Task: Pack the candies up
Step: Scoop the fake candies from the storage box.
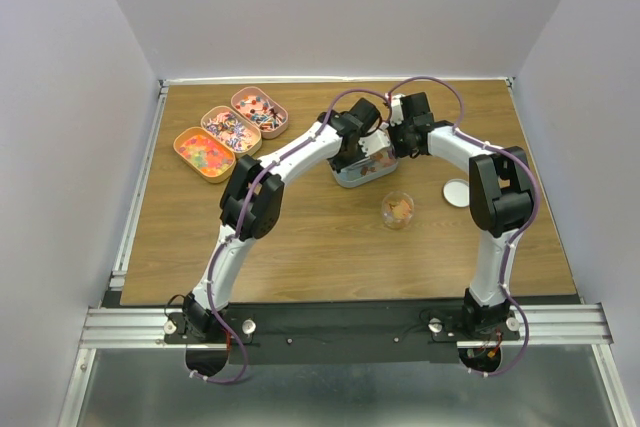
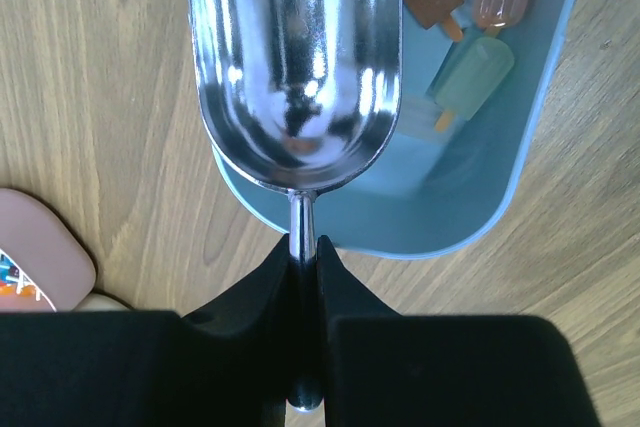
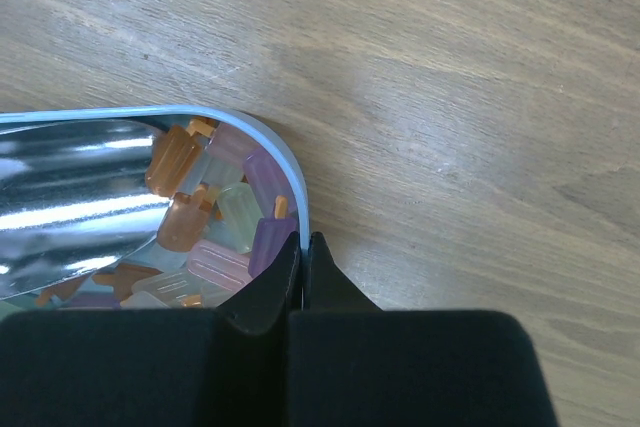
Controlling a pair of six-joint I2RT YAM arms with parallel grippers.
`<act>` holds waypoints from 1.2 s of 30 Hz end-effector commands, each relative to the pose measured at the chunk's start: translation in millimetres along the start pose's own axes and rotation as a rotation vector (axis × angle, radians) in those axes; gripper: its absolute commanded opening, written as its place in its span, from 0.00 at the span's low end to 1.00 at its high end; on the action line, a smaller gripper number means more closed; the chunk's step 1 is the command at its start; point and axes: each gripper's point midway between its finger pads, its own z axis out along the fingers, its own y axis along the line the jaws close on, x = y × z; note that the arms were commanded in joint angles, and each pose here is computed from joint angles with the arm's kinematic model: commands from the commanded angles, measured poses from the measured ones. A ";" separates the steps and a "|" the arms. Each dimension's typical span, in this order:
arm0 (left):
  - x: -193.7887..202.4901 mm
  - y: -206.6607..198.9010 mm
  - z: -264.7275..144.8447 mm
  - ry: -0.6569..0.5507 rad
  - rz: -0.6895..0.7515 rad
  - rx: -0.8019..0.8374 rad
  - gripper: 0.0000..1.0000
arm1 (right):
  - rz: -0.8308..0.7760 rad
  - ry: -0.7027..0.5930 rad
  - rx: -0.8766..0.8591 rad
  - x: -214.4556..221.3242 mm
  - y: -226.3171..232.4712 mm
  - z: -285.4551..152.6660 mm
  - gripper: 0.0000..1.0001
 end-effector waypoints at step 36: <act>-4.5 -4.1 35.2 -0.100 -0.077 0.049 0.00 | -0.057 -0.037 -0.098 0.4 20.7 13.2 0.01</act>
